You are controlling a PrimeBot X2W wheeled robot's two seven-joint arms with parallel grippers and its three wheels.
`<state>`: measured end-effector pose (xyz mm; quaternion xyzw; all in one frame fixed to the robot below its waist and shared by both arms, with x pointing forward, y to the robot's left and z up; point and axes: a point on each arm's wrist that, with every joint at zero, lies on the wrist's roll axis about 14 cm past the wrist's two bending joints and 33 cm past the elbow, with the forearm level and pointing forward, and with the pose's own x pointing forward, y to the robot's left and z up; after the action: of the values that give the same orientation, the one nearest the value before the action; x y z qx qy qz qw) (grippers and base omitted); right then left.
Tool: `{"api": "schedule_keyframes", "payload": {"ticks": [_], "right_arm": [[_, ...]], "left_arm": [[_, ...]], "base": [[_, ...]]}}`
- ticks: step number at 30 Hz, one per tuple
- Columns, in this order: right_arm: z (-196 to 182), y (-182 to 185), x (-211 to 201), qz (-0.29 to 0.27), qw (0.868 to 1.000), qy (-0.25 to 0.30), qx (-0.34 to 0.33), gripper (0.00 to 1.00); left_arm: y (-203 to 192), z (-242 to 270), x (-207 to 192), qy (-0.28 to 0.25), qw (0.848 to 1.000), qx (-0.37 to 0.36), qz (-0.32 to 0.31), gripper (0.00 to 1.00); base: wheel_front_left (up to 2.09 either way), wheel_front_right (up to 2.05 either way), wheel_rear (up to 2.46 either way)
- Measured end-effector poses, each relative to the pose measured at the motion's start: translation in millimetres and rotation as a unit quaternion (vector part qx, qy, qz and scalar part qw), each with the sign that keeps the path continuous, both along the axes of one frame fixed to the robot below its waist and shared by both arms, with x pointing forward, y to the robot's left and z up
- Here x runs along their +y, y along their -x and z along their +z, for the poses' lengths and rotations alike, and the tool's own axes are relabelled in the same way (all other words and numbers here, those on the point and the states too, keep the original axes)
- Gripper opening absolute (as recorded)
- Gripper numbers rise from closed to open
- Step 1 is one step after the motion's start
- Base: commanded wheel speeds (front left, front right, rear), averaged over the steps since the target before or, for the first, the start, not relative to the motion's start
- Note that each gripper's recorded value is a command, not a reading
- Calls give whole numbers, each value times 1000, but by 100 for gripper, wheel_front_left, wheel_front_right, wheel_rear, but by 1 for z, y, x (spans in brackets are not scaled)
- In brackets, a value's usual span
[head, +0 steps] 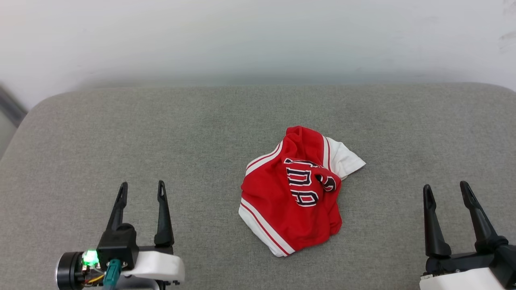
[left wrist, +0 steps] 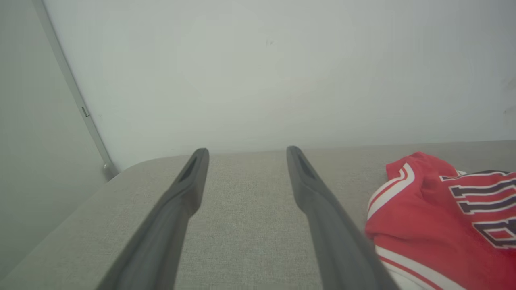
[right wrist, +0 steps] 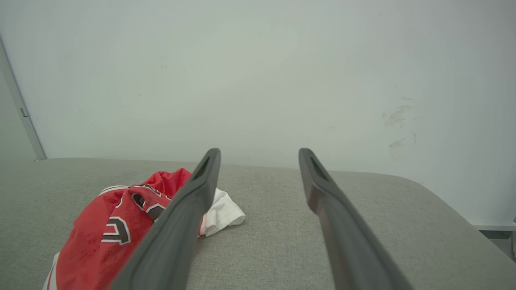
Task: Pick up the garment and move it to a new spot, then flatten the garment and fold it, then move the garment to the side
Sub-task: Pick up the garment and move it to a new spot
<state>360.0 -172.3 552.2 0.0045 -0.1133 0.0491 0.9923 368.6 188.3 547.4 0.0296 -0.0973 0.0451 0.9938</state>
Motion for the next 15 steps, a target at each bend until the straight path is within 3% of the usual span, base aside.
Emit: {"api": "schedule_keyframes", "payload": {"ticks": [15], "right_arm": [[-12, 16, -3, -3, 999, -29, 20, 100]], "left_arm": [[20, -18, -5, 10, 1000, 21, -21, 100]], "base": [[0, 0, 0]]}}
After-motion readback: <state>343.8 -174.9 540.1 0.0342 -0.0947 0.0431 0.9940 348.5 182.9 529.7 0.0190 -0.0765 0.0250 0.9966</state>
